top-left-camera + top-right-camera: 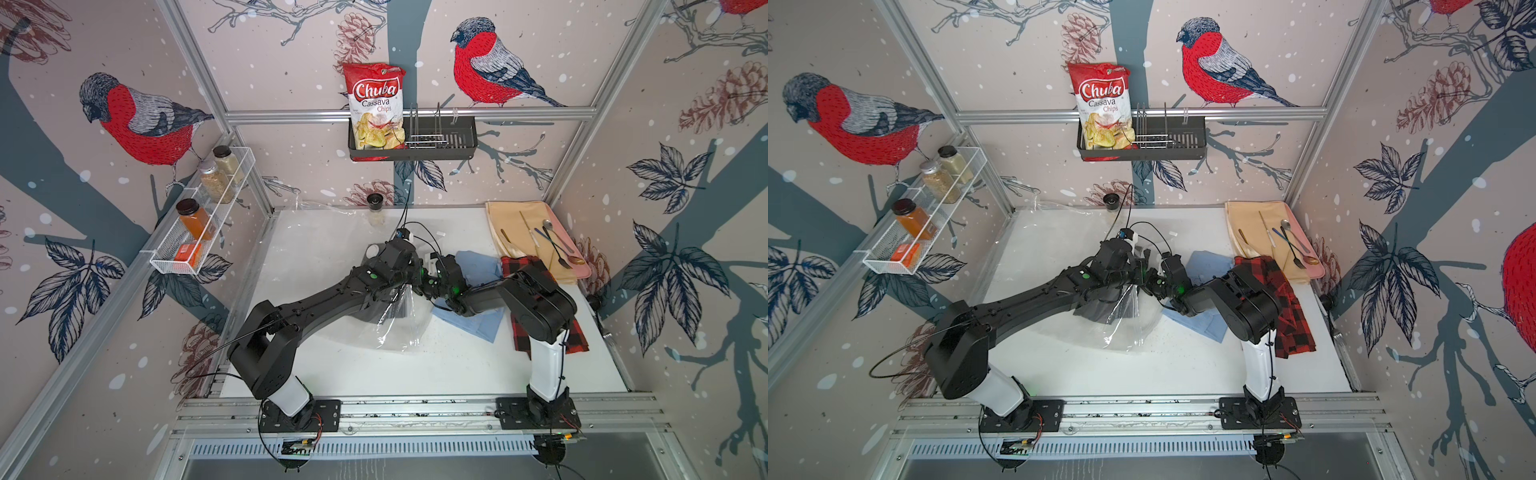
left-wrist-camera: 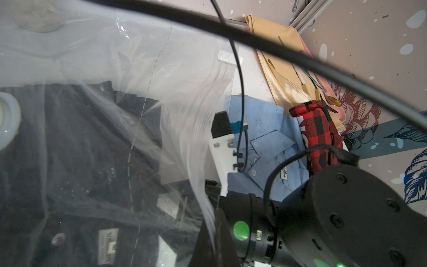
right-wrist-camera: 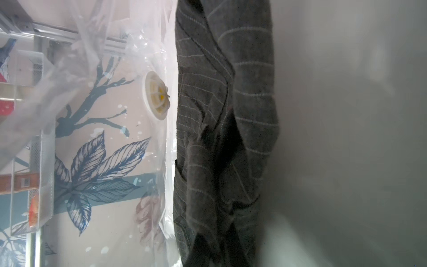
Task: Place the folded shirt into the vacuum bag
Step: Place the shirt in the vacuum bag.
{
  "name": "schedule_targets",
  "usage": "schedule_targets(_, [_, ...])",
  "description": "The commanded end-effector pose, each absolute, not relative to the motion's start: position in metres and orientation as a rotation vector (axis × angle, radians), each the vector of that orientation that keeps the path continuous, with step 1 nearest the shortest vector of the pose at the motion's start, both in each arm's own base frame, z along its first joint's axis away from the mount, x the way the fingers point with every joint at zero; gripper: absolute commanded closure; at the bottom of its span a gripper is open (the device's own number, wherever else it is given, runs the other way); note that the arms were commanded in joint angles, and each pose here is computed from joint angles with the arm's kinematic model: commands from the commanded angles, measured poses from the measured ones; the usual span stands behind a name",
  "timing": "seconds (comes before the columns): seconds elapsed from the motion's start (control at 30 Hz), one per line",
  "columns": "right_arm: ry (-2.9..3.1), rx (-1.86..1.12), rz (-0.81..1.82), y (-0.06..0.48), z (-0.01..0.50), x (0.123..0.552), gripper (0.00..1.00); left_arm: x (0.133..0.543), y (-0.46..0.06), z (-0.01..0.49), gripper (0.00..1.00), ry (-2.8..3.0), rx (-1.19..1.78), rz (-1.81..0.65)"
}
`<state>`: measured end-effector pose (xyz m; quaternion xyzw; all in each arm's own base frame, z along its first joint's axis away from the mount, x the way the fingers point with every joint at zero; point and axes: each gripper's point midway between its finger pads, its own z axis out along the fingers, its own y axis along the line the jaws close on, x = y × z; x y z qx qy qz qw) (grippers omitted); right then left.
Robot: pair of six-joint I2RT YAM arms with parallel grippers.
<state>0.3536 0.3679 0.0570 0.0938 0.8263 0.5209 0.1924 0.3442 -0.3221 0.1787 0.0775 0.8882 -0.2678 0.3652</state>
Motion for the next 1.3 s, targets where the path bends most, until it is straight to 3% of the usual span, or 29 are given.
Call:
schedule_targets(0.0, [2.254,0.304,1.499,0.384,0.066,0.364,0.98,0.345,-0.324,0.189,1.0,2.252,0.191,-0.713])
schedule_targets(0.53, [2.172,0.357,1.589,0.45,0.058,0.404,0.99,0.332,-0.32,0.223,1.0,2.193,0.193,-0.791])
schedule_targets(0.93, [2.217,0.331,1.505,0.45,0.052,0.392,1.0,0.331,-0.292,0.266,1.0,2.07,0.153,-0.722])
schedule_targets(1.27, [2.155,0.209,1.678,0.512,0.085,0.405,0.99,0.315,-0.311,0.281,1.0,2.051,0.228,-0.892])
